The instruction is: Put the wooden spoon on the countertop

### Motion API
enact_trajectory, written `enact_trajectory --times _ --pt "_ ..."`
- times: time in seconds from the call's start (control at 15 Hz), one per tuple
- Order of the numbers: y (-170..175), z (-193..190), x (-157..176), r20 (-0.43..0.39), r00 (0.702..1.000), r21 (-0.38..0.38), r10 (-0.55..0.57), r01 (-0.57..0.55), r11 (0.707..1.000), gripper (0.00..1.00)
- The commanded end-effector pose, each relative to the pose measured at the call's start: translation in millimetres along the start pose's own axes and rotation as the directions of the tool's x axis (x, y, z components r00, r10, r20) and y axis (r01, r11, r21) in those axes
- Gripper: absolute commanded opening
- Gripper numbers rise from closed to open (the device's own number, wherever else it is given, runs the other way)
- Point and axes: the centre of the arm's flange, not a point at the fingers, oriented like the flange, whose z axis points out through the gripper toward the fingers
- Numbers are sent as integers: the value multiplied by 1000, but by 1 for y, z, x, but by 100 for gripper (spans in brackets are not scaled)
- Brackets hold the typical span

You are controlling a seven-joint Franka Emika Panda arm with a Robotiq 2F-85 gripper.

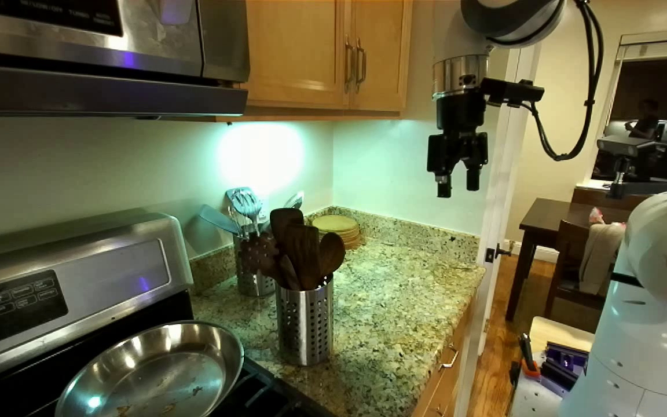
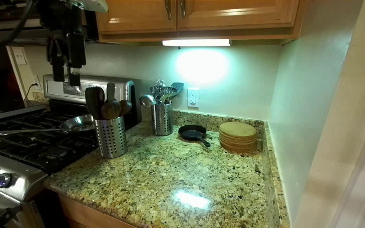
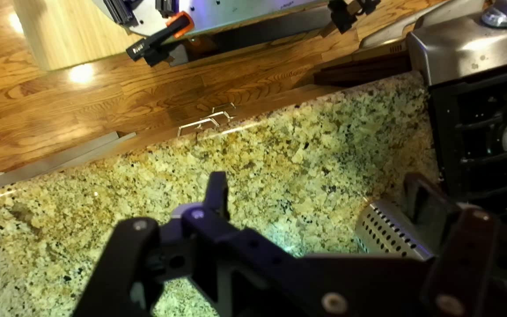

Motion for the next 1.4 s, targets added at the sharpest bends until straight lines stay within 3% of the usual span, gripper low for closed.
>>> enact_trajectory --times 0.0,0.4,0.67,0.8,1.33 --pt "-20 0 38 -42 998 19 48 -47 999 100" --pt "-48 12 87 -121 986 76 116 -108 991 100" --pt "-66 22 114 -155 982 81 106 -94 992 100" --pt "-58 24 103 -149 985 61 82 -73 995 100" --pt "-76 29 122 -155 985 66 77 -67 996 100"
